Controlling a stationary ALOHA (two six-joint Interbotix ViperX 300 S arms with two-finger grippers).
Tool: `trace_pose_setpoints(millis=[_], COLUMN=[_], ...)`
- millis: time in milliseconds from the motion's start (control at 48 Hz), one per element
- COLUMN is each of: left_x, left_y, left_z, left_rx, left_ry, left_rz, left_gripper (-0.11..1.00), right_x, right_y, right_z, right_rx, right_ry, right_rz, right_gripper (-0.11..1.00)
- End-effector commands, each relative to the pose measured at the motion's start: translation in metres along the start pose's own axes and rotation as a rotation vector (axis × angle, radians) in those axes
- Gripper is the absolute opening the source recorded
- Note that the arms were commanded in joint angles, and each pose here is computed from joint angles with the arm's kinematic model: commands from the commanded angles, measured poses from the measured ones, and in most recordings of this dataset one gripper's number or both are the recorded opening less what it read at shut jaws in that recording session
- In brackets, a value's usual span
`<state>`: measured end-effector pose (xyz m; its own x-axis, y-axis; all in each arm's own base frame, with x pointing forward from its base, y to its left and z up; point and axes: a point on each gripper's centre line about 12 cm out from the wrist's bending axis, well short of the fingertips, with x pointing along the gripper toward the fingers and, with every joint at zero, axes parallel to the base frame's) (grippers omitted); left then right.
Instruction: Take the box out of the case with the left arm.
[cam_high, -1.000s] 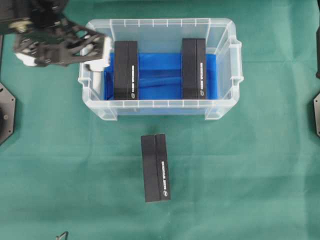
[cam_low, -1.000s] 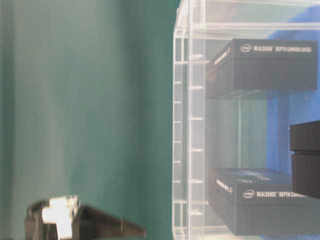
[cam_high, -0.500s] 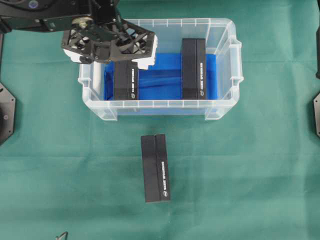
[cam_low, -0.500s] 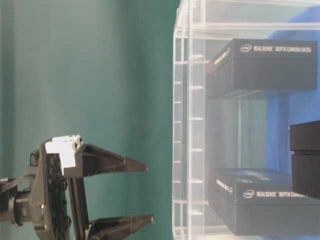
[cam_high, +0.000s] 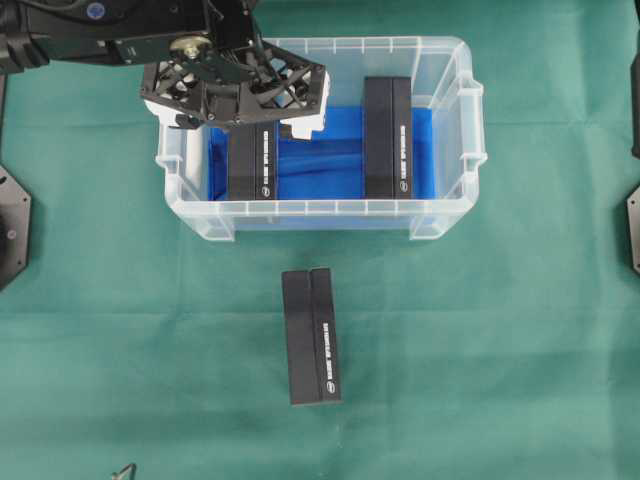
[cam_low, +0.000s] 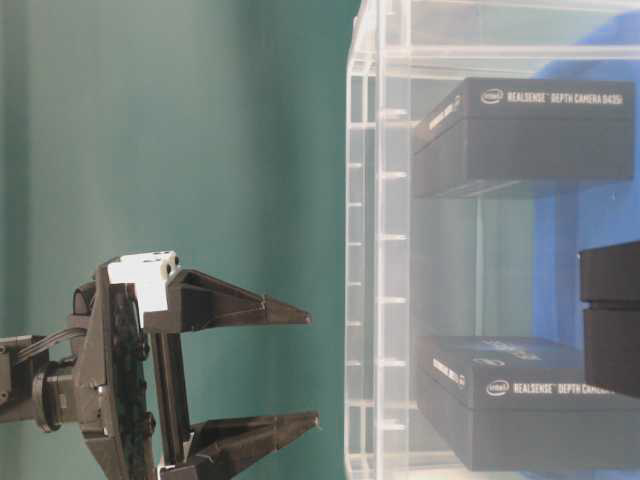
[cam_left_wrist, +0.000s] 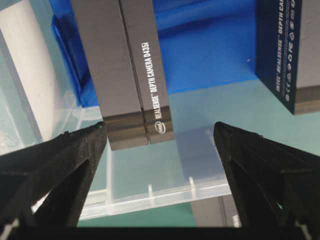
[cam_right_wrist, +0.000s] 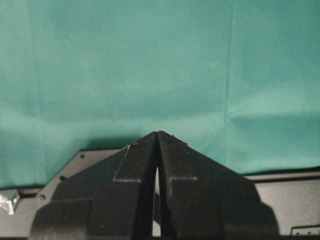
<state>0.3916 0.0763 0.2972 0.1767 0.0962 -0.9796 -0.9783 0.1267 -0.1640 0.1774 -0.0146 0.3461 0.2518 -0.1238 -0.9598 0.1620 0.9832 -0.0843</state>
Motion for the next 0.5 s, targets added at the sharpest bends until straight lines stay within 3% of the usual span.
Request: trace_pose_setpoints(millis=[0,479], left_x=[-0.0134,-0.0131], left_y=[-0.0028,-0.002], left_z=[0.0013,0.0015], left_rx=[-0.007,-0.018], left_ry=[-0.013,-0.011], left_rz=[-0.039,-0.038], left_gripper=[0.88,0.88], right_x=[-0.0023,-0.0027], right_y=[-0.0005,-0.0006], right_z=[0.0014,0.0016], right_rx=[0.001,-0.001], right_ry=[-0.011,-0.012], right_rz=[0.0,0.0], right_gripper=[0.01,0.01])
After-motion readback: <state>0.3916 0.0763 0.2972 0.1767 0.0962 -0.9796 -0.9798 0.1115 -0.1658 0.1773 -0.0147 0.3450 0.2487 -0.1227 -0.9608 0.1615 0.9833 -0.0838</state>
